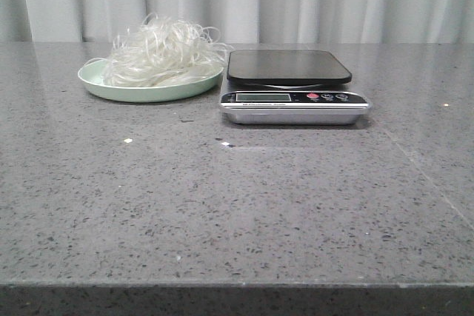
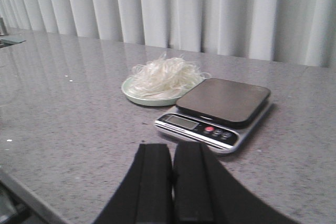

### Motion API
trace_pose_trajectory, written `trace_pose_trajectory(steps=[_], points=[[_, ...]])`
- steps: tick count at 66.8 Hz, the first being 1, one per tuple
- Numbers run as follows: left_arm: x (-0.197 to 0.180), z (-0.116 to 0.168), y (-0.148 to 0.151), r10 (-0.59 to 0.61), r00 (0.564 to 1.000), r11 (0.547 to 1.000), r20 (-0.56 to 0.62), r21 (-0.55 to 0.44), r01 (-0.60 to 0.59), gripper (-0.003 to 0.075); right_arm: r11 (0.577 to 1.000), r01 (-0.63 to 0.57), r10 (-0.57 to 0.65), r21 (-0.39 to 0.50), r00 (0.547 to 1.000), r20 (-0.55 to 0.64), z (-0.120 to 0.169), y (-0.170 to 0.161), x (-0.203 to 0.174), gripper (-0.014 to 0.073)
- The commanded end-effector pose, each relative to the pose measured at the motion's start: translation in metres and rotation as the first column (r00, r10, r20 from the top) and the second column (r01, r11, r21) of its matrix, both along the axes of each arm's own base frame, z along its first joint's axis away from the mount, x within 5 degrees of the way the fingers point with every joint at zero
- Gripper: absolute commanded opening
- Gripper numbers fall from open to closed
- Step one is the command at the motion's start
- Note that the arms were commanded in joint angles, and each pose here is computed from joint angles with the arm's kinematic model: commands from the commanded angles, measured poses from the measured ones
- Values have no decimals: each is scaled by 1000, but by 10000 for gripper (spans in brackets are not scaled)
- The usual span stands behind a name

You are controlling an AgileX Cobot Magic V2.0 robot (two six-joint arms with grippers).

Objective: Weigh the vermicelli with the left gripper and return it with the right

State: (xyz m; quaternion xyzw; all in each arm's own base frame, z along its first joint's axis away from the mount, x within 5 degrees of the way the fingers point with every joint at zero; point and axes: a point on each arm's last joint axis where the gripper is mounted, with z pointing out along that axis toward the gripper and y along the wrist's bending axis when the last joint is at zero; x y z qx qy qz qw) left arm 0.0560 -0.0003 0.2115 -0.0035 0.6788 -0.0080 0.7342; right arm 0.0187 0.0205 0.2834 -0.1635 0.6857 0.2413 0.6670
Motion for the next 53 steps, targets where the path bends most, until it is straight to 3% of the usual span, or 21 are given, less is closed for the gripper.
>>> trace_pose_trajectory(steps=[1, 6, 16, 26, 41, 53], points=[[-2, 6, 0, 1, 995, 1000, 96, -6, -1, 127, 990, 141, -137, -16, 981, 139, 10, -7, 2, 167], [-2, 6, 0, 1, 995, 1000, 96, -6, -1, 127, 967, 251, -240, -44, 956, 170, 4, -9, 7, 167], [-2, 6, 0, 1, 995, 1000, 96, -6, -1, 127, 883, 465, -450, -67, 878, 164, -19, -15, 20, 167], [-2, 6, 0, 1, 995, 1000, 96, -6, -1, 127, 816, 575, -559, -63, 812, 166, -40, -21, 28, 167], [-2, 6, 0, 1, 995, 1000, 96, -6, -1, 127, 805, 592, -574, -39, 794, 201, -68, -23, 35, 167], [-2, 6, 0, 1, 996, 1000, 95, -6, -1, 127, 806, 591, -573, -33, 794, 202, -70, -23, 35, 167]])
